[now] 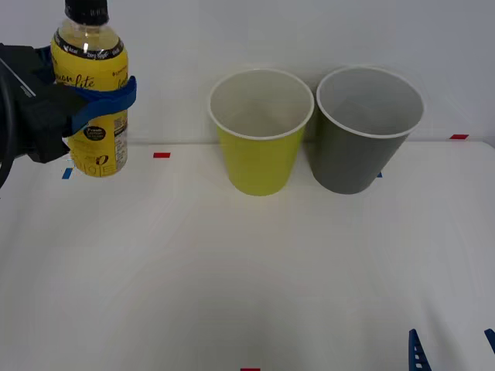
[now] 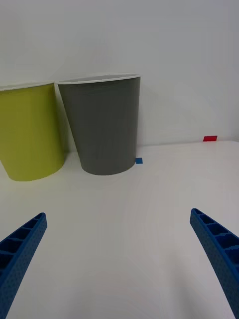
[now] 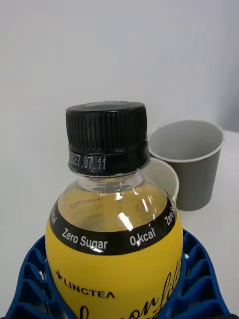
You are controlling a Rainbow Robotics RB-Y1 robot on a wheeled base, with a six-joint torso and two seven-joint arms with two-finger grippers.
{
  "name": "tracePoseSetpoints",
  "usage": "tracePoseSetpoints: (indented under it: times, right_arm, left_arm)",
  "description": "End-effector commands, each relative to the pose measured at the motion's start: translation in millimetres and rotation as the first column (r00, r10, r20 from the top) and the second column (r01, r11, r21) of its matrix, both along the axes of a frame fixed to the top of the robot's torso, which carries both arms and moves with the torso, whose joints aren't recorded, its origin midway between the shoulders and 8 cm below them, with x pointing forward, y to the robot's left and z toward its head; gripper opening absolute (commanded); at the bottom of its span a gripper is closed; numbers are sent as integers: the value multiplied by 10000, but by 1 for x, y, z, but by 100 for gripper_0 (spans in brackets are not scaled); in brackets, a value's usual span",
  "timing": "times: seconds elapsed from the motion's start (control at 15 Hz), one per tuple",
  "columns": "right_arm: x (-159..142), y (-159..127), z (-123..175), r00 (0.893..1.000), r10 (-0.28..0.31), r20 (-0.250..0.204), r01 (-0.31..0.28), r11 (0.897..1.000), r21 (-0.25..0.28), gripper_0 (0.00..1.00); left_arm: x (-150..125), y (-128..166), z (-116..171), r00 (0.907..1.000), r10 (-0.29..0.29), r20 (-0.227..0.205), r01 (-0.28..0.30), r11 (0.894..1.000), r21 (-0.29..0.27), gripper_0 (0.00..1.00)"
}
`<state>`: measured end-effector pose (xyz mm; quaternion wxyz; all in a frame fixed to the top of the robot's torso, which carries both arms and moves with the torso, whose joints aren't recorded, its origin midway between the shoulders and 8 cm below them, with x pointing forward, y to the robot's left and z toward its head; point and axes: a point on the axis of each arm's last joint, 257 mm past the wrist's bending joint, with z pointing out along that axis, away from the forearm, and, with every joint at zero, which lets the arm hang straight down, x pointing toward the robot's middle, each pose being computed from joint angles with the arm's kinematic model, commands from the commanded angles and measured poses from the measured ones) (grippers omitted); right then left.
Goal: Put cans in the gray bin and PET bottles in the light green bin.
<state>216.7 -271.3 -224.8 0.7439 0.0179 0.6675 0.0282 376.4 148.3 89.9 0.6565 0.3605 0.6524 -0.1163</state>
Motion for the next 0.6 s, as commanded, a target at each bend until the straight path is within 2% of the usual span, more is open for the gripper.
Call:
tracePoseSetpoints:
  times: [0.07,0.33,0.6]
  right_arm:
    - [0,0,0,10000,-1,0,1,10000,-1,100]
    - [0,0,0,10000,-1,0,1,10000,-1,100]
    - [0,0,0,10000,-1,0,1,10000,-1,100]
  left_arm:
    - [18,-6,13,9960,-251,-861,164,9948,-1004,0]
    - [42,-15,30,9915,-625,-1140,462,9891,-1401,0]
    - [75,-34,52,9817,-1067,-1579,758,9788,-1901,0]
